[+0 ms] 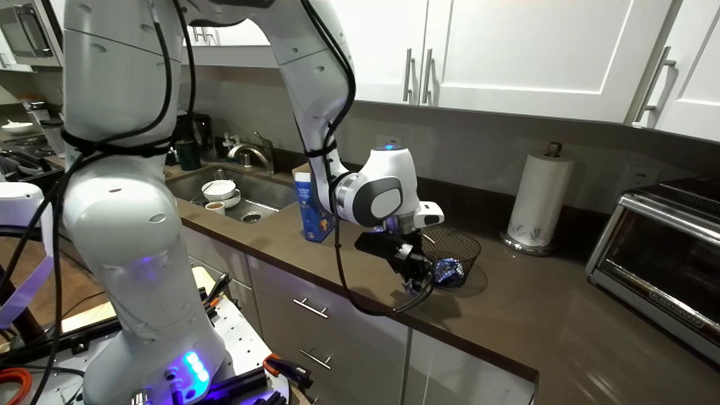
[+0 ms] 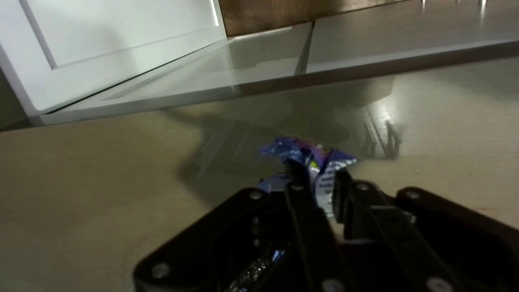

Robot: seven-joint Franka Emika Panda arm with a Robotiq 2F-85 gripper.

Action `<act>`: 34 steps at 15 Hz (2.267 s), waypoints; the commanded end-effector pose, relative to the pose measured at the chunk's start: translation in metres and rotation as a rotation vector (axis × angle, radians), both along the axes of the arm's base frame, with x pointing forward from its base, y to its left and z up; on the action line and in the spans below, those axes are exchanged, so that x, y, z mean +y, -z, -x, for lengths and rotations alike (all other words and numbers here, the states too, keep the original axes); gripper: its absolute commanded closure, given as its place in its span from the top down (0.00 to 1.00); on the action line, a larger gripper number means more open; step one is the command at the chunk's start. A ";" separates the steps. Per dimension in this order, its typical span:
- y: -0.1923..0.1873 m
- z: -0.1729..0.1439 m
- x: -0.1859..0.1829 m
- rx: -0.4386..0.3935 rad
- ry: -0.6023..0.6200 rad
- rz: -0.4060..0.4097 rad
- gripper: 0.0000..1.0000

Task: Pick up the small blue object and put it in the basket

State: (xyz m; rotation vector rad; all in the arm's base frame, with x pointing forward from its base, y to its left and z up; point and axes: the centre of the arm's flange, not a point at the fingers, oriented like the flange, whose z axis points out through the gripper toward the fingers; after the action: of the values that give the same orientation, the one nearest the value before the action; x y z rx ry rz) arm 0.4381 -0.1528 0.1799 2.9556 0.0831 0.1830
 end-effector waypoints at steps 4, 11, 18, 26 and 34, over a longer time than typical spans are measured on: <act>-0.076 0.020 0.026 0.086 -0.040 0.006 0.08; -0.119 -0.005 0.029 -0.060 -0.083 0.030 0.07; -0.107 -0.036 0.022 -0.291 -0.116 0.037 0.07; -0.088 -0.049 0.036 -0.301 -0.136 0.047 0.60; -0.110 -0.026 0.060 -0.226 -0.150 0.026 1.00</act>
State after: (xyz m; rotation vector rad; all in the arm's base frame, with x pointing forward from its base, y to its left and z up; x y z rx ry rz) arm 0.4833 -0.1084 0.2730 2.8628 0.2781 0.5863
